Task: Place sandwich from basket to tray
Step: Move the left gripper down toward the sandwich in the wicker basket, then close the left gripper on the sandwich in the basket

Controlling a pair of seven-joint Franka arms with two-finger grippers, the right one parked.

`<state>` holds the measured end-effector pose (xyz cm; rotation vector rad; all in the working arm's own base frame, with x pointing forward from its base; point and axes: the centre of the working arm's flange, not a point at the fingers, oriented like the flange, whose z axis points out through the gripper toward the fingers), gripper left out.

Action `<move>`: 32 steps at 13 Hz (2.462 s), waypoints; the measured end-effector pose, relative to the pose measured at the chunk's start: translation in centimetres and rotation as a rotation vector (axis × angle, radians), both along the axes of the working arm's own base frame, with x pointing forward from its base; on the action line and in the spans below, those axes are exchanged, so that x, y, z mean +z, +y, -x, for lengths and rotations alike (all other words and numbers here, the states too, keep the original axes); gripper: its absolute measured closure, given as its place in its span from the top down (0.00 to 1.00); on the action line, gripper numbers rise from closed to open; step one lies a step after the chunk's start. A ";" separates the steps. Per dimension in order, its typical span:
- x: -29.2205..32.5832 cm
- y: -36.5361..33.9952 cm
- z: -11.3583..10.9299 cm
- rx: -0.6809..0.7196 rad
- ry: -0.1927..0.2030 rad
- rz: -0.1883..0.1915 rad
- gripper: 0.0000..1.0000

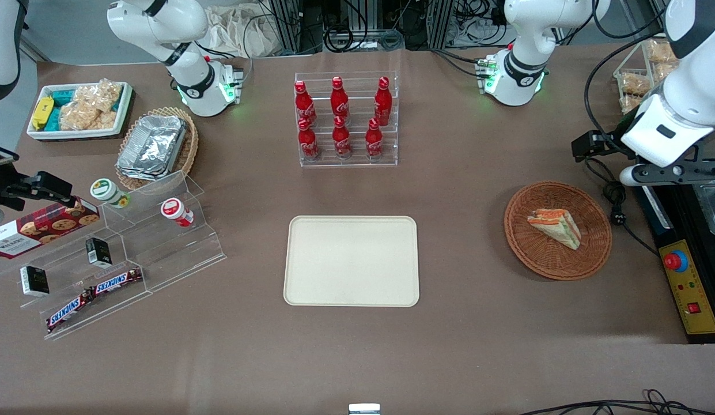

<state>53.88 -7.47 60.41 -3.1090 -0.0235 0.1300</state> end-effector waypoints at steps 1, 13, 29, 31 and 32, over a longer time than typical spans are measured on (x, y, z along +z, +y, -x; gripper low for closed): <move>0.1 0.0 0.1 0.000 0.001 0.000 1.00; -9.0 2.6 -0.9 0.512 0.004 0.008 1.00; -34.0 10.7 -0.7 0.983 0.000 -0.025 1.00; -35.3 10.4 -0.7 0.992 0.008 -0.028 0.94; -35.8 10.3 -0.7 0.993 0.014 -0.030 0.84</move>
